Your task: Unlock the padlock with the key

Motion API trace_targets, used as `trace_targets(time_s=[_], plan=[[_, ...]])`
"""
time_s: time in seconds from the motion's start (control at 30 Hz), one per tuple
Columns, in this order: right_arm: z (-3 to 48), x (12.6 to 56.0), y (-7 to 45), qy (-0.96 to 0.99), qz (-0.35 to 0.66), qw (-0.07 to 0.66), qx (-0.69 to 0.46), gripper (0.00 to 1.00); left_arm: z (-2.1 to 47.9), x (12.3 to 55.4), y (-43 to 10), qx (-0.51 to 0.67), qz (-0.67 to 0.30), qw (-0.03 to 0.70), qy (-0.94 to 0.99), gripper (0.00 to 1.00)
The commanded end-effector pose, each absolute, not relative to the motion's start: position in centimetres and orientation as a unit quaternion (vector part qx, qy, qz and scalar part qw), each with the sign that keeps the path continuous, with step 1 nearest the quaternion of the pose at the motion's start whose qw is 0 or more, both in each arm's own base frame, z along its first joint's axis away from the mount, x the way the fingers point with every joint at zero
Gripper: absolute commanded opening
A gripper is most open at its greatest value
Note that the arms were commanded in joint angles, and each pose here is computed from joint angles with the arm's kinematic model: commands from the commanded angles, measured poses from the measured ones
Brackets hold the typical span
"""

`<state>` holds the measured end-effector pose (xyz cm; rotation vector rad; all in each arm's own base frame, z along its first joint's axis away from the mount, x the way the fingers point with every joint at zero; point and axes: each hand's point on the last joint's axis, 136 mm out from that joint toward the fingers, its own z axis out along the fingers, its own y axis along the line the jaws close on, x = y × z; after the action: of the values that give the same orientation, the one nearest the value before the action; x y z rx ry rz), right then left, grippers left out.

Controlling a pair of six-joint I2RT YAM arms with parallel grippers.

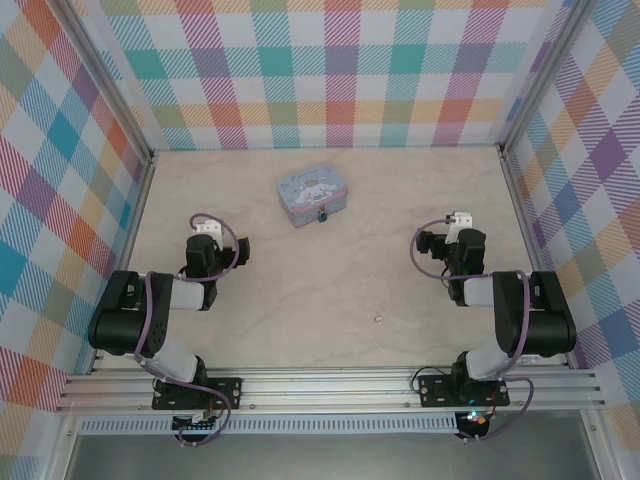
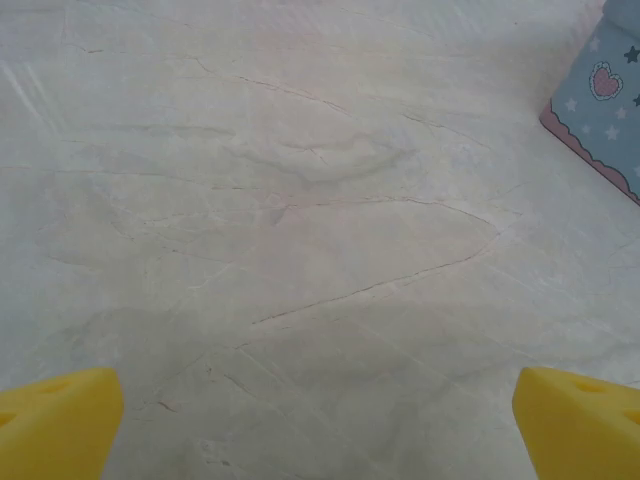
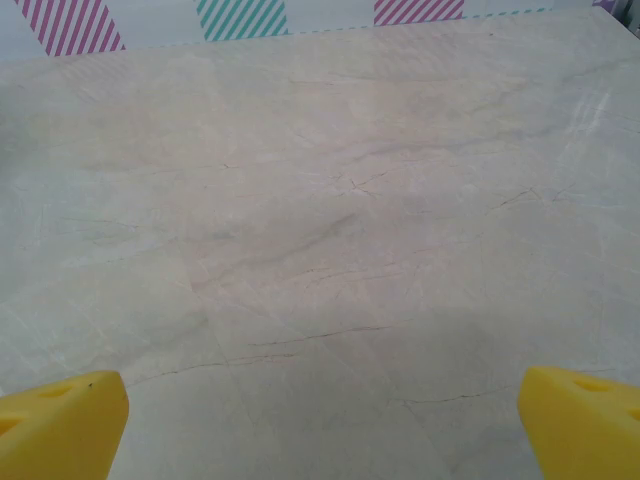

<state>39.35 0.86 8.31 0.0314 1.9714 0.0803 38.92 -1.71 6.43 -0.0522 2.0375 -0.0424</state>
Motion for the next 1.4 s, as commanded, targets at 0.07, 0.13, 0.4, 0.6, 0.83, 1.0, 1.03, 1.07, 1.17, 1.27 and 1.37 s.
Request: trace_targets(time_s=[0.07,0.13,0.4,0.6,0.83,1.0,1.03,1.07,1.17,1.27,1.37], plan=[[9.3,39.6,0.8,0.822,0.037,0.568,0.019,1.00,7.8,39.8,-1.4,-0.029,-0.020,0.545,0.838,1.00],[9.3,39.6,0.8,0.822,0.037,0.568,0.018,1.00,7.9,39.9,-1.4,-0.029,-0.020,0.546,0.837,1.00],[9.3,39.6,0.8,0.822,0.037,0.568,0.018,1.00,7.9,39.9,-1.5,-0.028,-0.021,0.546,0.837,1.00],[9.2,39.6,0.8,0.822,0.037,0.568,0.019,1.00,7.9,39.9,-1.3,-0.030,-0.018,0.545,0.838,1.00],[9.4,39.6,1.0,0.821,0.041,0.570,0.016,1.00,9.3,39.2,0.8,-0.084,0.018,0.557,0.826,1.00],[10.7,39.2,0.8,0.818,0.038,0.574,0.021,1.00,13.8,36.9,3.7,-0.186,0.051,0.540,0.820,1.00],[11.0,39.1,0.7,0.819,0.036,0.573,0.022,1.00,14.4,36.7,3.5,-0.187,0.041,0.543,0.818,1.00],[11.4,38.9,0.6,0.820,0.036,0.571,0.023,1.00,15.1,36.4,3.2,-0.193,0.024,0.548,0.814,1.00],[12.4,38.2,1.2,0.830,0.052,0.555,0.021,1.00,16.4,35.5,2.1,-0.209,-0.031,0.557,0.803,1.00],[13.9,37.7,2.1,0.840,0.085,0.536,0.023,1.00,17.2,35.3,1.1,-0.217,-0.069,0.540,0.810,1.00],[15.1,37.1,3.6,0.848,0.137,0.512,0.028,1.00,17.7,35.7,-0.2,-0.210,-0.097,0.507,0.831,1.00]])
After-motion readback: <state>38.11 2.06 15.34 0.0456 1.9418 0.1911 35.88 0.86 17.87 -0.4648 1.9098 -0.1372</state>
